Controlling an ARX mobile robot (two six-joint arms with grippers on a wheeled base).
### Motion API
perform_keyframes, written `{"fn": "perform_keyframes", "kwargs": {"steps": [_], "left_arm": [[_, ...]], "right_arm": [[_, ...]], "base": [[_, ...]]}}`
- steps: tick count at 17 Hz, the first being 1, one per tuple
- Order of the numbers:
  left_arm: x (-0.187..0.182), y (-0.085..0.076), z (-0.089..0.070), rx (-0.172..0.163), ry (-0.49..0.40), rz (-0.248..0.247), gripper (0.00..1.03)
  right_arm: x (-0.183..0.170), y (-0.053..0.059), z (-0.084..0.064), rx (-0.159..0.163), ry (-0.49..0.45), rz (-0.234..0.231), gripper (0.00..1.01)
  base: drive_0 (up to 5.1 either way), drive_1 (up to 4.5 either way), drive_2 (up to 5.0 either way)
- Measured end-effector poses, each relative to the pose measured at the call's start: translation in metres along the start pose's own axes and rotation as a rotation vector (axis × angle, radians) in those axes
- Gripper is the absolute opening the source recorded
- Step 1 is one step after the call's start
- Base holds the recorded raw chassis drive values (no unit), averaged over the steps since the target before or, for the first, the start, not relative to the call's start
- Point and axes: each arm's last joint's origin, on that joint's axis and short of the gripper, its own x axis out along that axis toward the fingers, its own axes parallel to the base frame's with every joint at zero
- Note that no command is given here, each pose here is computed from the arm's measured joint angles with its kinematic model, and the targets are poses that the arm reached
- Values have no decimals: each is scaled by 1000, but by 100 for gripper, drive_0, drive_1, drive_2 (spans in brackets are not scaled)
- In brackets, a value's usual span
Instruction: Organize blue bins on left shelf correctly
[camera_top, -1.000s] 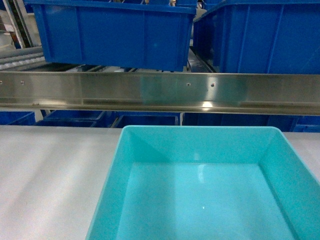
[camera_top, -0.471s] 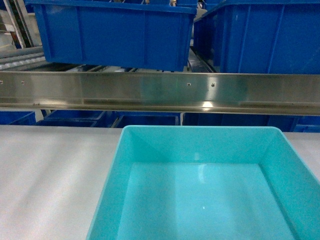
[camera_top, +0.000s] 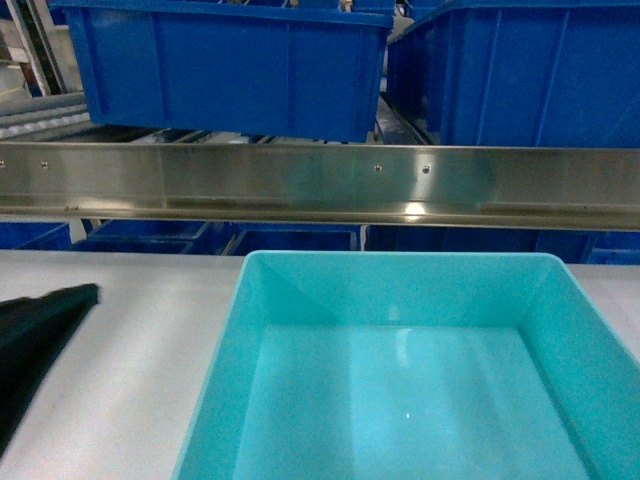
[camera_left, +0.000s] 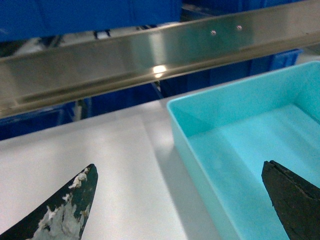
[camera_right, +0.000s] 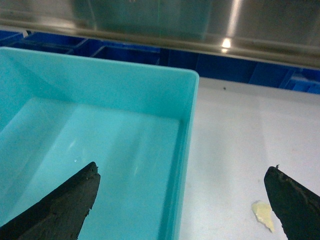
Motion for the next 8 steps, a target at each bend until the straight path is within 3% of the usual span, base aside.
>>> {"fn": "perform_keyframes", "kwargs": {"steps": [3, 4, 7, 8], "left_arm": [[16, -6, 1, 0, 69, -46, 98], [28, -9, 1, -20, 131, -86, 98], [70, -28, 13, -33, 277, -160, 98], [84, -35, 18, -36, 296, -140, 98]], "right_arm": [[12, -1, -3, 6, 68, 7, 98], [19, -2, -3, 9, 97, 7, 98], [44, -6, 10, 3, 168, 21, 98], [51, -6, 12, -2, 202, 32, 98]], "base": [[0, 0, 0], [0, 0, 0], [0, 0, 0], [0, 0, 0]]}}
